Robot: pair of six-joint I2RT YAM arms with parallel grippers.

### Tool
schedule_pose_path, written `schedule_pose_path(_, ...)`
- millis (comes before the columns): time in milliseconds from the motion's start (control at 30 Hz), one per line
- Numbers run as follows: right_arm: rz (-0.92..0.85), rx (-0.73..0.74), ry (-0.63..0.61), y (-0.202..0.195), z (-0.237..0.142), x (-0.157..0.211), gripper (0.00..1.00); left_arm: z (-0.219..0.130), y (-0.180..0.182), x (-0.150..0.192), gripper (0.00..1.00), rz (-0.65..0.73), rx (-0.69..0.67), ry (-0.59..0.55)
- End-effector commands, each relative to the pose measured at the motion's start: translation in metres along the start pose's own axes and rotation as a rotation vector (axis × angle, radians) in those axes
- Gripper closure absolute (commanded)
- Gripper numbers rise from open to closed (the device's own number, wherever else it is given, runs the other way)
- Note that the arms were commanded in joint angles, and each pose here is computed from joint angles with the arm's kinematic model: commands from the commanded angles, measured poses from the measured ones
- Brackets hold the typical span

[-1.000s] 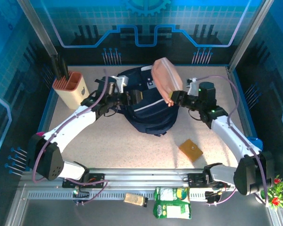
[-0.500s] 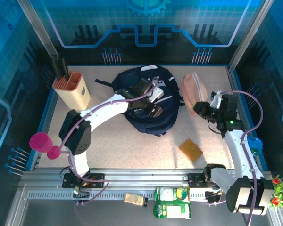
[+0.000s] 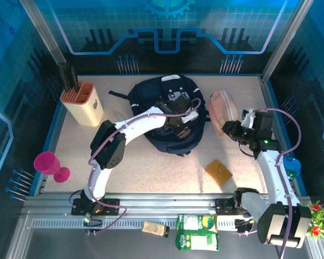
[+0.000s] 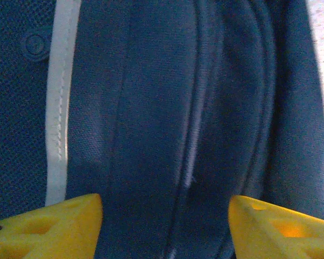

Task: Pack the student bag
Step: Open the student bag at the top-center of the table.

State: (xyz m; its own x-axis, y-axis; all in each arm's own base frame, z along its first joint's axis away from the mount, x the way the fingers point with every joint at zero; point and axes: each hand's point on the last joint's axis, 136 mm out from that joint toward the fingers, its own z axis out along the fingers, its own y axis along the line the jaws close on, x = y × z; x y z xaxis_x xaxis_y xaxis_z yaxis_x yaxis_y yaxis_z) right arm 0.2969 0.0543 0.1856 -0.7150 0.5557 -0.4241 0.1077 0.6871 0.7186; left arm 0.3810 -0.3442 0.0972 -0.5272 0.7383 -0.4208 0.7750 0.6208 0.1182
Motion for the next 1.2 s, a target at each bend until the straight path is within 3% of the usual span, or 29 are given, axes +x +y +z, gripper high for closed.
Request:
schedule_pose_path(0, 0.002, -0.018, -0.004, 0.002, -0.004, -0.001, 0.89, 0.003, 0.013, 0.004, 0.43, 0.018, -0.085, 0.052)
schedule_pose_path(233, 0.010, -0.025, -0.001, 0.002, -0.003, 0.000, 0.89, -0.015, 0.024, -0.016, 0.68, -0.067, -0.092, -0.007)
schedule_pose_path(533, 0.013, -0.036, 0.008, 0.004, -0.004, 0.003, 0.89, -0.039, 0.030, -0.029, 0.81, -0.141, 0.089, -0.065)
schedule_pose_path(733, 0.016, -0.028, 0.015, 0.004, -0.007, 0.005, 0.89, -0.044, 0.043, -0.031, 1.00, -0.146, 0.066, -0.078)
schedule_pose_path(900, 0.031, 0.005, 0.039, 0.002, -0.012, 0.012, 0.89, -0.066, 0.053, -0.048, 1.00, -0.151, 0.026, -0.162)
schedule_pose_path(1067, 0.063, 0.051, 0.103, -0.008, -0.011, 0.025, 0.88, -0.108, 0.097, -0.076, 1.00, -0.276, -0.178, -0.383)
schedule_pose_path(1167, 0.089, -0.018, 0.158, 0.001, -0.006, 0.031, 0.88, -0.130, 0.105, -0.088, 1.00, -0.299, -0.207, -0.493)
